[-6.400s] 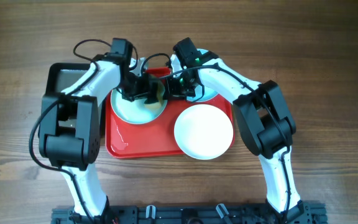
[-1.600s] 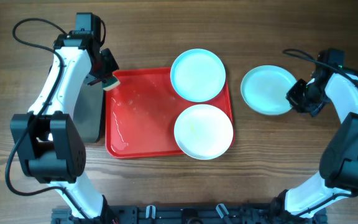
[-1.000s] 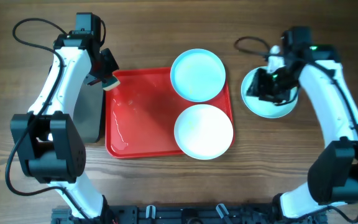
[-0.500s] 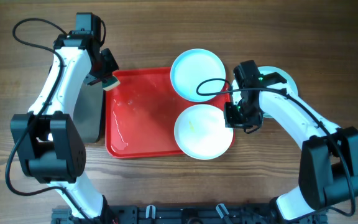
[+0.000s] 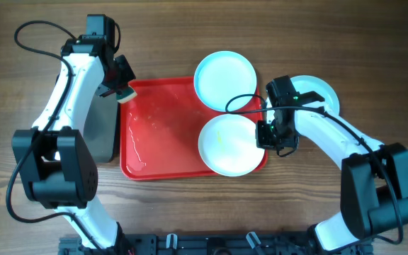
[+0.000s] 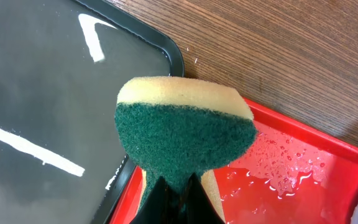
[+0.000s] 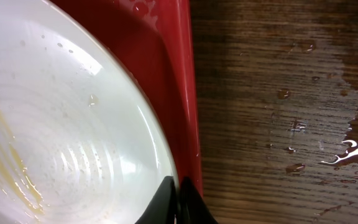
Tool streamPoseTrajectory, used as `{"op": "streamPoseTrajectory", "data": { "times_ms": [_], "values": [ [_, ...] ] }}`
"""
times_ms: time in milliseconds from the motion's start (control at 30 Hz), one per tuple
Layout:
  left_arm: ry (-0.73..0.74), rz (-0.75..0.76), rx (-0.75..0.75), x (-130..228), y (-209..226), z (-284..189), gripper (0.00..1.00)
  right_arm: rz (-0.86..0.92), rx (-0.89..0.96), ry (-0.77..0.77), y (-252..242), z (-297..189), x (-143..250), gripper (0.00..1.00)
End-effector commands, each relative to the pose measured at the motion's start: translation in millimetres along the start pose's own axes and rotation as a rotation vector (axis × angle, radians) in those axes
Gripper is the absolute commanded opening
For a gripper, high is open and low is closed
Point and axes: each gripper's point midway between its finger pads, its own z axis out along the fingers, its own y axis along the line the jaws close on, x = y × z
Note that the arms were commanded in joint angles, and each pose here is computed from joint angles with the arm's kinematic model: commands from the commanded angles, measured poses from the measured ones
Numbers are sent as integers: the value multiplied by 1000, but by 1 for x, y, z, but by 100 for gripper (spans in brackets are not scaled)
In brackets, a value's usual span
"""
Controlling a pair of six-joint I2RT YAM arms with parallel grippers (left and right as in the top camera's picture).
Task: Clean dirty plates on tray and stack at the side
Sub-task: 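Move the right gripper back to the bottom-right plate rim, then drag the bottom-right plate leftward across the red tray with right gripper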
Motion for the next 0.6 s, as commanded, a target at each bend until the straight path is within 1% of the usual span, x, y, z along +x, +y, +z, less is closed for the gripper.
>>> {"op": "streamPoseTrajectory", "data": {
  "times_ms": [0, 100, 167, 267, 400, 567],
  "values": [
    [-26, -27, -3, -7, 3, -6, 4, 2, 19, 4, -1, -7, 1, 4],
    [-25, -27, -3, -7, 3, -6, 4, -11, 0, -4, 5, -21, 2, 4],
    [-20, -26, -6, -6, 4, -6, 4, -49, -68, -25, 20, -35, 5, 4],
    [-9, -26, -12, -3, 6, -6, 4, -95, -94, -49, 37, -43, 10, 5],
    [-3, -25, -16, -2, 6, -6, 4, -92, -137, -57, 62, -43, 13, 4],
    [-3, -25, -16, -1, 6, -6, 4, -63, -239, -109, 91, -56, -2, 4]
  ]
}}
